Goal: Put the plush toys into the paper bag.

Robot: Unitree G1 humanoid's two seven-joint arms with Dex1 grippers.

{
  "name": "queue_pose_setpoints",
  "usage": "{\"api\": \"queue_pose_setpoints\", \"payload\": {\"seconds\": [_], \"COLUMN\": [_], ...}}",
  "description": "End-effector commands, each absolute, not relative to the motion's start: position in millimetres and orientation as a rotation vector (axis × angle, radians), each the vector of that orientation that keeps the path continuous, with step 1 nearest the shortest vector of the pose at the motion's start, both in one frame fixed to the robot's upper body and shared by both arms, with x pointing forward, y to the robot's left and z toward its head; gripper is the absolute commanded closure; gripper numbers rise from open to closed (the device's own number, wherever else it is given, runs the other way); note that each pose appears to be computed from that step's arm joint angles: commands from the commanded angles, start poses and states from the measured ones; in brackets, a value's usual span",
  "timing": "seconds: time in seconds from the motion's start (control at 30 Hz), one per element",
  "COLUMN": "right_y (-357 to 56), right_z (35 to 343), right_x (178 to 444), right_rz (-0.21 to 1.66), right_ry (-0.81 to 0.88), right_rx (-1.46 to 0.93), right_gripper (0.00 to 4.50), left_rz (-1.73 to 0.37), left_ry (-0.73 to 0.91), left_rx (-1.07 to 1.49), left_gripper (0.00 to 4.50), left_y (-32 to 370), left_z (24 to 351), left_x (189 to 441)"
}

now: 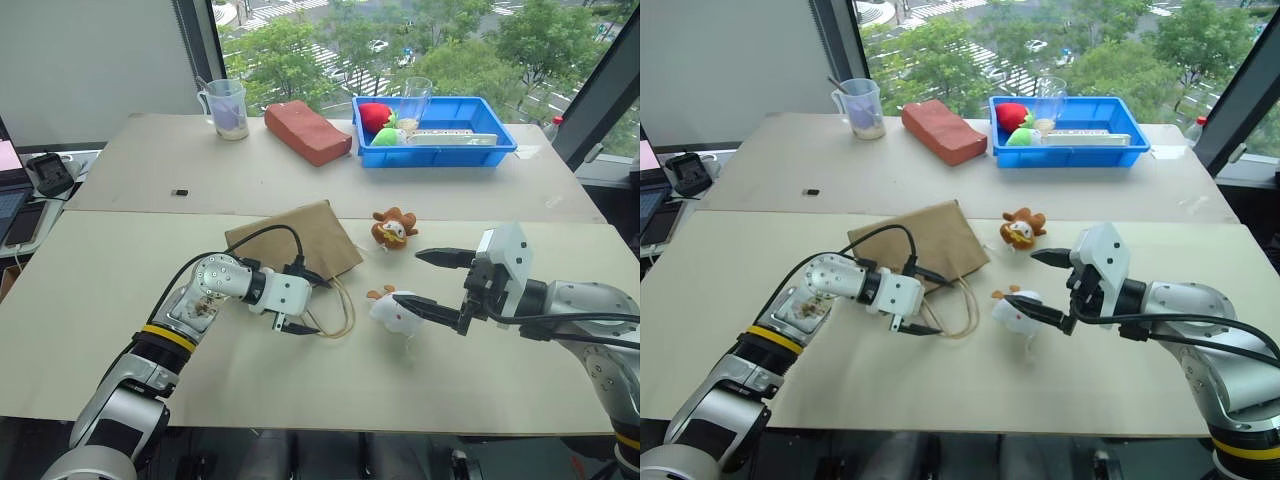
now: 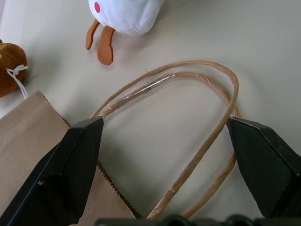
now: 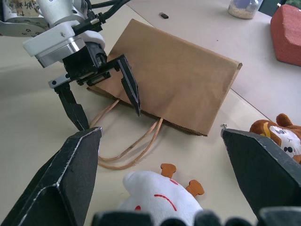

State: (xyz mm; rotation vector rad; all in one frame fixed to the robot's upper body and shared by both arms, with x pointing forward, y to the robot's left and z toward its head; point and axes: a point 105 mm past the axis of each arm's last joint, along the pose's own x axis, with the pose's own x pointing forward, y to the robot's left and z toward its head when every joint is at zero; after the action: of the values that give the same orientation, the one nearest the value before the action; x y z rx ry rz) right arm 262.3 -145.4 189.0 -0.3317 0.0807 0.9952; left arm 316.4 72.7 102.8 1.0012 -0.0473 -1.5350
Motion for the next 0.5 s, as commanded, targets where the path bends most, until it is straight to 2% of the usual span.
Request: {"api": "queue_pose_setpoints", "payload": {"seconds": [0.03,0.13,0.3,0.33,0.5], "right_y": [-144.2,-144.0,-144.3,-144.7,-147.1], "right_z": [200.4,201.6,201.6,201.6,201.3], "right_x": [259.9,259.6,259.7,260.0,261.5], "right_rz": [0.997,0.995,0.994,0.994,0.988], "right_ry": [0.035,0.035,0.039,0.039,0.045], "right_rx": [-0.362,-0.365,-0.368,-0.37,-0.372], "right_gripper": [0.0,0.0,0.0,0.0,0.0], "left_rz": [-1.553,-1.562,-1.575,-1.578,-1.596], "left_ry": [-0.092,-0.104,-0.115,-0.119,-0.164], "left_rx": [1.062,1.03,1.023,1.005,0.885], "left_gripper": [0.61,1.83,4.2,4.47,4.47], "left_y": [67.2,63.1,60.9,60.2,58.8], "left_z": [107.6,110.4,110.0,111.5,131.5], "left_x": [316.9,317.2,316.0,315.1,312.3]}}
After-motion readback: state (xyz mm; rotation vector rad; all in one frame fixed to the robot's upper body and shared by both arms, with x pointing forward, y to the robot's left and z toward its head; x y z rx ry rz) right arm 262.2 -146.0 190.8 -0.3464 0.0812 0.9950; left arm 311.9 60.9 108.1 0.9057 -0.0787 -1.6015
